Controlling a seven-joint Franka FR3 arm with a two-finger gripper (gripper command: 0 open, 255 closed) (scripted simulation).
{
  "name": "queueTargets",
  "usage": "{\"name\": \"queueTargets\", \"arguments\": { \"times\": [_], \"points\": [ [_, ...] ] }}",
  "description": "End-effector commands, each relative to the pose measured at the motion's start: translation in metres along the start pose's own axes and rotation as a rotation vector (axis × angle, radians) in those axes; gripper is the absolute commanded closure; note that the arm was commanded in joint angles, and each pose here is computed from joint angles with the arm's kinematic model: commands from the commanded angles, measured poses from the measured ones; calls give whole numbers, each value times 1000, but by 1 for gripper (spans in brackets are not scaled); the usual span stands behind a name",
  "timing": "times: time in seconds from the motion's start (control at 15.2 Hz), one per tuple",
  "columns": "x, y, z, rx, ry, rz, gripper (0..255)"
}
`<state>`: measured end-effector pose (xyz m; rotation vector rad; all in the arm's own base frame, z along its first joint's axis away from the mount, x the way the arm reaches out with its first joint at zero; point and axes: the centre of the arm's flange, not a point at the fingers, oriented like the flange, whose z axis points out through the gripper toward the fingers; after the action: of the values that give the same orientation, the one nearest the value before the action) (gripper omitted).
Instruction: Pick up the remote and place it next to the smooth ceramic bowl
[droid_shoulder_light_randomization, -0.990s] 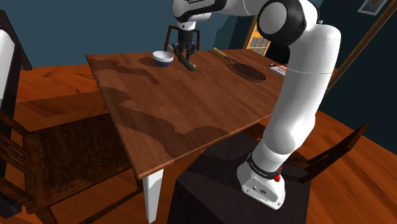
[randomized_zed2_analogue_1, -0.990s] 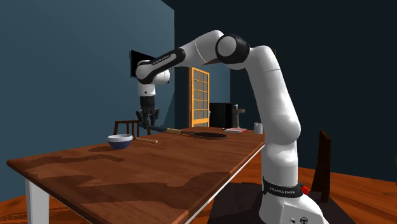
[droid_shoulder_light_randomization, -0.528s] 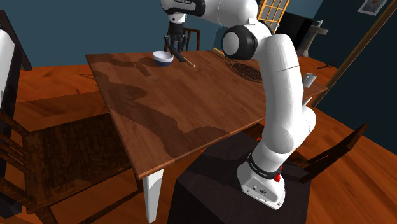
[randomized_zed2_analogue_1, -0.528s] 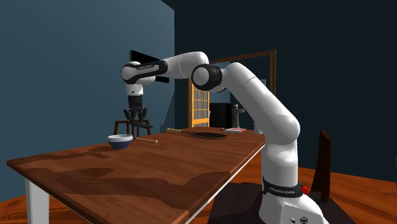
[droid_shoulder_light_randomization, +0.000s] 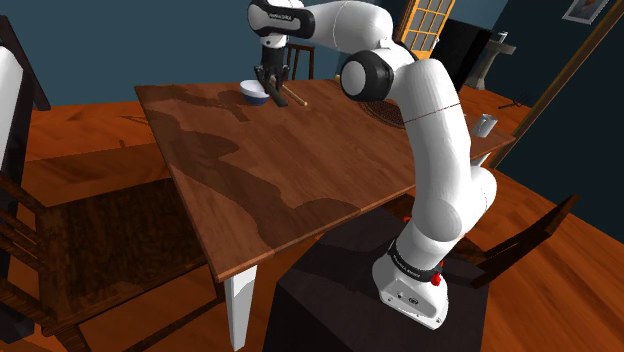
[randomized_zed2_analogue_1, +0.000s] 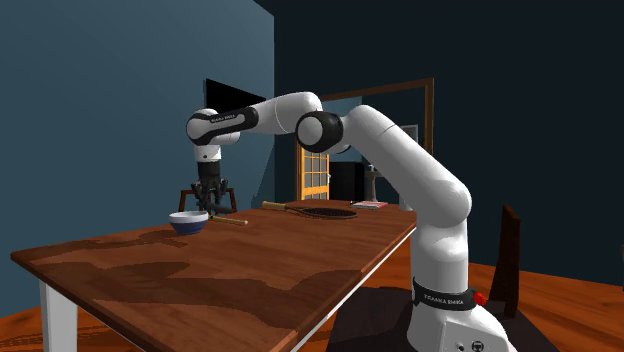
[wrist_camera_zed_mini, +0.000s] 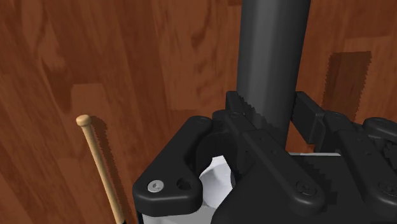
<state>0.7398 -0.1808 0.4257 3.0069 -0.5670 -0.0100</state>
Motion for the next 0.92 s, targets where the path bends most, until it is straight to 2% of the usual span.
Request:
{"name": "queueTargets", "arguments": {
  "times": [0.0,0.86],
  "points": [
    [0,-1,10,0,1,0,255],
    [-1,-7,79,0,1,0,255]
  ]
}}
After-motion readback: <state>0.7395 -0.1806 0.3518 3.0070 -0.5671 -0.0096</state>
